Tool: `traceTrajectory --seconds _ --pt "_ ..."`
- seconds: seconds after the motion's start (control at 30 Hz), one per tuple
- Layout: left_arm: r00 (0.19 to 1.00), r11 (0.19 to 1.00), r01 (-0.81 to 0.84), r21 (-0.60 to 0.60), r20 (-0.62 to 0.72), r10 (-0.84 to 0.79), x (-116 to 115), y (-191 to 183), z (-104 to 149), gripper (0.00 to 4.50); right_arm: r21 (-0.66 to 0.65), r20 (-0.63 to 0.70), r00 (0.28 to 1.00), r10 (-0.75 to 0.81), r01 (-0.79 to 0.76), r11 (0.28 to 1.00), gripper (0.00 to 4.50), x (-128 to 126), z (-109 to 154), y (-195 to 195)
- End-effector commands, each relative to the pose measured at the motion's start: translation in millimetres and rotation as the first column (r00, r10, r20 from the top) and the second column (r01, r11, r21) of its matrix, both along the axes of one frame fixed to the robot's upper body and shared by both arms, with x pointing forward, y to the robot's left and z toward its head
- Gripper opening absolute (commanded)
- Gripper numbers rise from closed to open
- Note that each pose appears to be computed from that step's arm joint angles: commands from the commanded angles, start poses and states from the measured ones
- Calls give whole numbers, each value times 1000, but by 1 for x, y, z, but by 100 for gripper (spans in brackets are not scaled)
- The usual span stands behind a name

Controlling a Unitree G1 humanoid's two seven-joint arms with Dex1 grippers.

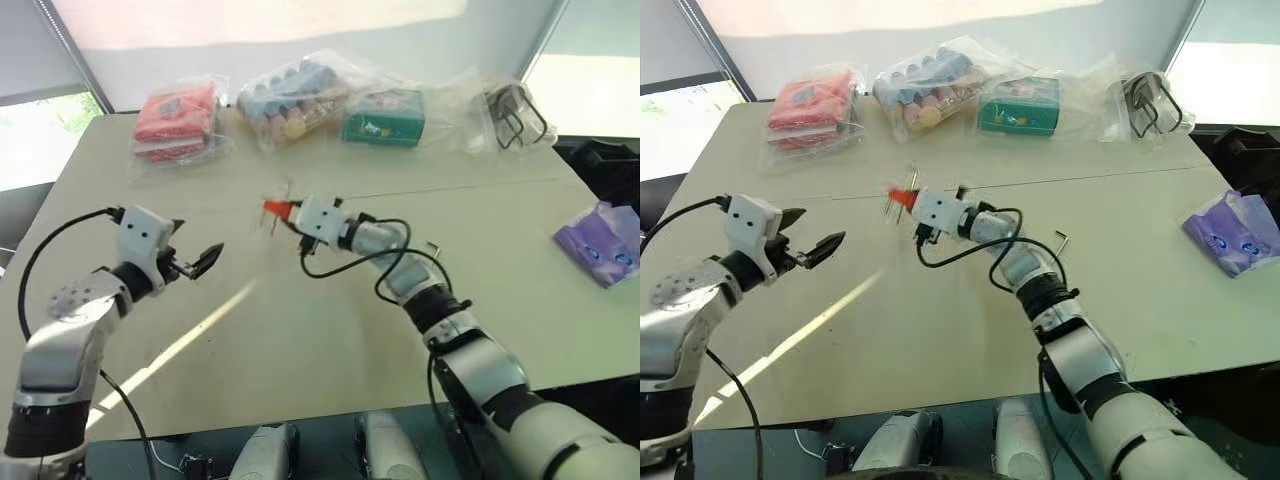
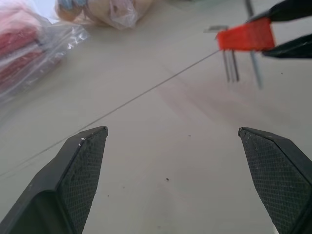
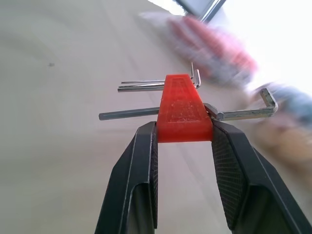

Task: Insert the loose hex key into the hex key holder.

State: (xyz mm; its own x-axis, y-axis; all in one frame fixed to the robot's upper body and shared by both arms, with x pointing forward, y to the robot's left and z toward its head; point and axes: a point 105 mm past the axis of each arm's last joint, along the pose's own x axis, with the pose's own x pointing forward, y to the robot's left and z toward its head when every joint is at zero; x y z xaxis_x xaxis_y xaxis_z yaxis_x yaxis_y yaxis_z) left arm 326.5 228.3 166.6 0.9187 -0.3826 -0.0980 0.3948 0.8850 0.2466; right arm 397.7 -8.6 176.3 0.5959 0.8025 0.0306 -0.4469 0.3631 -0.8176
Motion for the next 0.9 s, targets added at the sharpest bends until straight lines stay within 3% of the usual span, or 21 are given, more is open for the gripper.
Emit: traceTrajectory --seconds 0.03,0.17,0.37,0.53,0.9 --pt "997 999 26 -45 68 -23 13 -9 16 450 -100 352 932 92 -61 993 98 -20 39 5" --pt "981 961 182 -207 106 -163 24 -36 44 450 -208 583 791 183 -72 976 98 -39 57 -4" --pt "868 795 492 -355 129 -480 11 -78 89 450 -242 733 638 235 -77 967 98 -54 78 -15" --pt "787 712 602 -361 116 -606 3 -99 97 450 -253 751 612 246 -77 964 98 -54 85 -19" --pt "747 676 644 -358 104 -657 0 -109 95 450 -259 745 619 250 -78 963 98 -54 86 -18"
